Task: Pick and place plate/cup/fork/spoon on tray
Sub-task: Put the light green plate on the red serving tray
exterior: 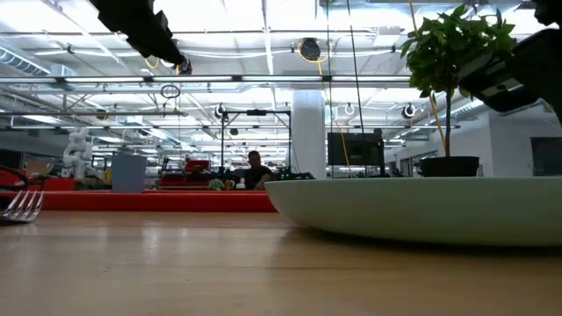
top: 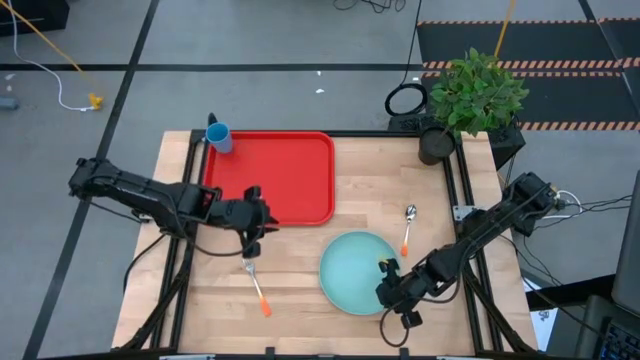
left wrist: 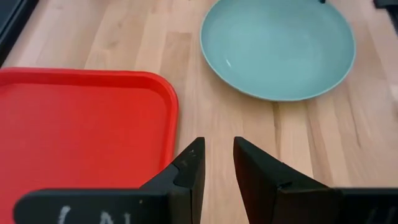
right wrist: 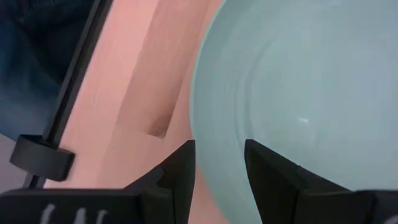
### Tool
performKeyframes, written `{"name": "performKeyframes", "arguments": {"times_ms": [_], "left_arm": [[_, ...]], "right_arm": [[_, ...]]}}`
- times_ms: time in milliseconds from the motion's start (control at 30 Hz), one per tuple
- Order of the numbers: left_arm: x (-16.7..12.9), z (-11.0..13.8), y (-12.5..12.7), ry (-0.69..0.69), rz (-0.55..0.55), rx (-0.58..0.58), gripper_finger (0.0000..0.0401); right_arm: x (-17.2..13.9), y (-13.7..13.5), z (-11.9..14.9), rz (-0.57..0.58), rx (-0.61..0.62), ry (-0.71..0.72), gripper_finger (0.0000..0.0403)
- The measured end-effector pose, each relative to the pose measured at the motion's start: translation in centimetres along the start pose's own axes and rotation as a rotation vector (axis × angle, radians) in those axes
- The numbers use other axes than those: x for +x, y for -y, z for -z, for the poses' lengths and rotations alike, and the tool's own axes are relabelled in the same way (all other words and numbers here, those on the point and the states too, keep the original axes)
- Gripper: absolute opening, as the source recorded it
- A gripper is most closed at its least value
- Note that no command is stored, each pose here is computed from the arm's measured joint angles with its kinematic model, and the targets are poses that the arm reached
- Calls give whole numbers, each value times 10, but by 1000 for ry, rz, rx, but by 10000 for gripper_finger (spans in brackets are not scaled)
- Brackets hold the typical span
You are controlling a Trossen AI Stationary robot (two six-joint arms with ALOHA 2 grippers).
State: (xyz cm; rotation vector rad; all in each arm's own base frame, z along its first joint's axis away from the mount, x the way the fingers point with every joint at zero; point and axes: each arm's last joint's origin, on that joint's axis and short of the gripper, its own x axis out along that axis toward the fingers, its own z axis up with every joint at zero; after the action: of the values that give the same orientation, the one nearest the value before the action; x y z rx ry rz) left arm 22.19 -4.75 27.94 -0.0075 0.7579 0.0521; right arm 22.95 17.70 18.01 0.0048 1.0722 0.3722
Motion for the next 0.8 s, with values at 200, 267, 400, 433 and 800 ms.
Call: {"name": "performKeyframes", "arguments": {"times_ms": [200, 267, 400, 433, 800], "left_arm": [[7, 7, 6, 27, 3, 4, 88], [10, 10, 6, 37, 6, 3, 88], [14, 15, 7, 50, 12, -1, 88], [16, 16, 8, 52, 13, -2, 88], [20, 21, 7, 47, 12, -19, 88]], "right_arm": [[0, -2, 2, -2, -47, -11, 120], [1, -3, 3, -6, -54, -16, 116], [2, -7, 5, -8, -70, -20, 113], [4, -8, 5, -7, -72, -23, 112], [31, -11, 12, 41, -150, -62, 106]]}}
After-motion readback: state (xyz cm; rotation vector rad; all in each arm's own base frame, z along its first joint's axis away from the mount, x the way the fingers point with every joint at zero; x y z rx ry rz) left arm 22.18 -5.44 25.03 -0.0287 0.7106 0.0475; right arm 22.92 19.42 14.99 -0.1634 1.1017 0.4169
